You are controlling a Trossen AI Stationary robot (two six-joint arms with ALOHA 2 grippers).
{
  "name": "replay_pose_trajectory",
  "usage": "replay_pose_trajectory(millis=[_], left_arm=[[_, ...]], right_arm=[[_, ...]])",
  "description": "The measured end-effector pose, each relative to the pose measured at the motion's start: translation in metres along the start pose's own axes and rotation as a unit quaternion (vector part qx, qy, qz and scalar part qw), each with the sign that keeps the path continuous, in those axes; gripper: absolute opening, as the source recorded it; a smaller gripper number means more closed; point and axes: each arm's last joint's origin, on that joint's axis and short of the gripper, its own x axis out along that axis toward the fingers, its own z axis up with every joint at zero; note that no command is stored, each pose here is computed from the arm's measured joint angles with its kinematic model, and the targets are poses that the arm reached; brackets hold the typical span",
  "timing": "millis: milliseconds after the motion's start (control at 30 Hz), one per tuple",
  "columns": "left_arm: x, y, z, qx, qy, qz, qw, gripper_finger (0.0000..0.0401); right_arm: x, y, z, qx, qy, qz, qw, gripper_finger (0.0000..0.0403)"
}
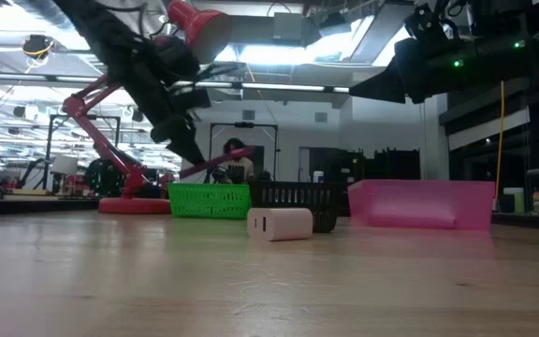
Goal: Pick and place items into bin
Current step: Put the pink charger cable into the green bin
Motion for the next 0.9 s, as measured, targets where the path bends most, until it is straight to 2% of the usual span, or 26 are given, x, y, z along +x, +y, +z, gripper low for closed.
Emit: replay_pose_trajectory(millis=[100,233,567,900], left_arm=[[0.006,0.006,0.004,0.0,0.025,-0.004,1.0,0.0004],[0.011,0.011,0.006,0.005,0.05,0.017,0.999,0.0004],[0.018,0.008,0.0,0.003,0.081,-0.003,0.997,0.0005],[0.018,0.008,0.0,0.004,0.08,-0.003,0.997,0.0055]], right_arm=[[0.0,0.0,0.0,0.0,0.0,0.0,1.0,0.0003],[0.0,0.0,0.0,0.0,0.0,0.0,1.0,0.0003],[0.0,0.0,0.0,-0.002,0.0,0.0,1.0,0.0003],[0.0,0.0,0.0,-0.001,0.001,0.0,1.0,0.0003]])
